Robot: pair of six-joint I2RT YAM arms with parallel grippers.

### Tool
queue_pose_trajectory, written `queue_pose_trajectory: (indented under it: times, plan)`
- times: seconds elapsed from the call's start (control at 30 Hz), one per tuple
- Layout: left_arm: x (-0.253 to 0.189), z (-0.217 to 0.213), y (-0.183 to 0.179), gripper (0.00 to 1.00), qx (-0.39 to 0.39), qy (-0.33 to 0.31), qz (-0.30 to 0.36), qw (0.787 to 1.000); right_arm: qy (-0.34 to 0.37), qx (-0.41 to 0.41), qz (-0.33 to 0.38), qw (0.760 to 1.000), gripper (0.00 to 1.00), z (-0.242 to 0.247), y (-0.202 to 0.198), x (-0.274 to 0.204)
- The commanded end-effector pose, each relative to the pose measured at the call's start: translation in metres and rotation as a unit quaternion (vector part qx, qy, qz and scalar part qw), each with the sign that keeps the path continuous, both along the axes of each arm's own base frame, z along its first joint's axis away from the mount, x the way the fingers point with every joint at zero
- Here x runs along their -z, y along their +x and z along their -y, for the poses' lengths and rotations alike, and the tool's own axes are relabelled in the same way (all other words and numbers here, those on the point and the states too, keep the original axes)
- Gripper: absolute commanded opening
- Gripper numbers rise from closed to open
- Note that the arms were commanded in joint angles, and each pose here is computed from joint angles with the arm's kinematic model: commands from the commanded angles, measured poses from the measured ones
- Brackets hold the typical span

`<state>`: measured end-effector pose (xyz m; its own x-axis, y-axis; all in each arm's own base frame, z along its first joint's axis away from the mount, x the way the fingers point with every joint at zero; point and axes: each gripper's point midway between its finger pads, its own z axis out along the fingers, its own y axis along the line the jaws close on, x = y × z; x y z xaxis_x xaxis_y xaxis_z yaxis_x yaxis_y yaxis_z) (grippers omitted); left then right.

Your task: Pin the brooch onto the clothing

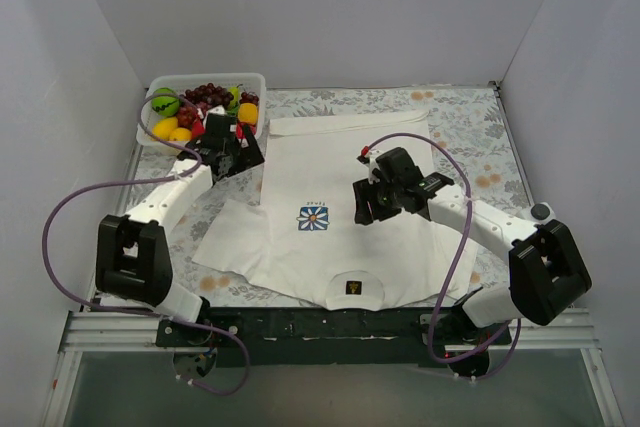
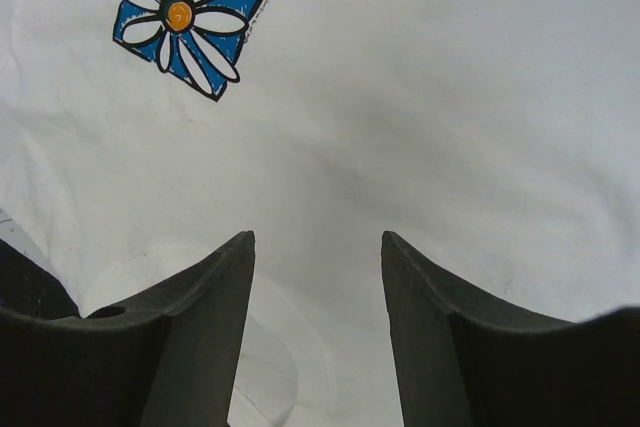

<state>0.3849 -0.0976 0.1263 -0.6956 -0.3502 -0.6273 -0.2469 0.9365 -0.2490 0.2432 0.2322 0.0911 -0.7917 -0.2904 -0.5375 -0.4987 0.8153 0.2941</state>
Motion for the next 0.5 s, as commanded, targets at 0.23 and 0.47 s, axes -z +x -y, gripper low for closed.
queue_pose_trajectory:
  times: [0.23, 0.47]
  plan:
    - [0.004, -0.067, 0.036, 0.72, -0.086, 0.051, 0.088, 0.991, -0.005, 0.007, 0.02, 1.0, 0.62, 0.003, 0.007, 0.003]
    - [0.023, -0.092, 0.035, 0.33, -0.126, 0.054, 0.081, 0.987, -0.008, 0.015, 0.025, 1.0, 0.62, 0.009, 0.007, 0.005]
